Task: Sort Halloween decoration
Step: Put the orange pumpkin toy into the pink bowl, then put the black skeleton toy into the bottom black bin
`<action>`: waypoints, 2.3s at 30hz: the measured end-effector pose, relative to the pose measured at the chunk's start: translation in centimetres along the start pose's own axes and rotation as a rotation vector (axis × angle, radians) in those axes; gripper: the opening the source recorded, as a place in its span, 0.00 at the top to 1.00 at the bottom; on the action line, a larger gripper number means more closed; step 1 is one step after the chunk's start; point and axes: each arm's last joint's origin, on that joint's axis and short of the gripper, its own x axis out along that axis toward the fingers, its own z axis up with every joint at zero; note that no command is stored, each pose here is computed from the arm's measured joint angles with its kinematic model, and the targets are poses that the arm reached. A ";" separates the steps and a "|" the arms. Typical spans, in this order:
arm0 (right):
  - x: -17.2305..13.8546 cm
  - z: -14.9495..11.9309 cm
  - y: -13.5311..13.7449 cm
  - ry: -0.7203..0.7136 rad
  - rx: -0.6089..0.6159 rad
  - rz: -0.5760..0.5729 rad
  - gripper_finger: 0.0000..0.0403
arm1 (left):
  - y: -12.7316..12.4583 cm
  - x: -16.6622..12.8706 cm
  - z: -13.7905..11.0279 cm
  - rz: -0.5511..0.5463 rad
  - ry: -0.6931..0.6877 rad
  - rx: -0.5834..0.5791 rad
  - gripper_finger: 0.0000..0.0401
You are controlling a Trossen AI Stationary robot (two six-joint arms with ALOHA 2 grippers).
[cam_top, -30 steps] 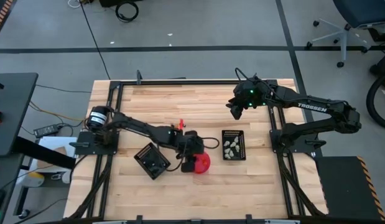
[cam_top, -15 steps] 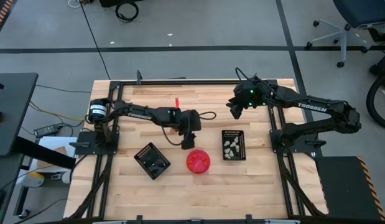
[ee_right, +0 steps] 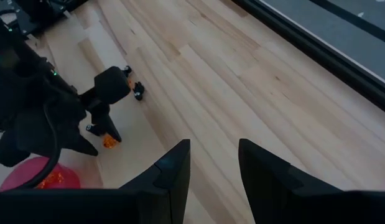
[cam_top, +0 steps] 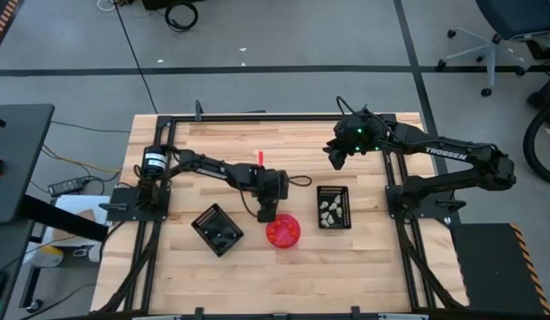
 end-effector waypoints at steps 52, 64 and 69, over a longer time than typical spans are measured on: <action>0.0 0.2 0.1 -0.023 -0.004 0.003 0.65 | -4.2 -5.1 3.2 -0.371 -0.318 0.039 0.87; 0.0 0.2 0.1 -0.023 -0.004 0.005 0.65 | -7.1 -2.9 2.6 -0.339 -0.246 0.002 0.66; 0.0 0.2 0.1 -0.023 -0.004 0.006 0.65 | -6.3 -3.3 2.1 -0.330 -0.182 -0.092 0.56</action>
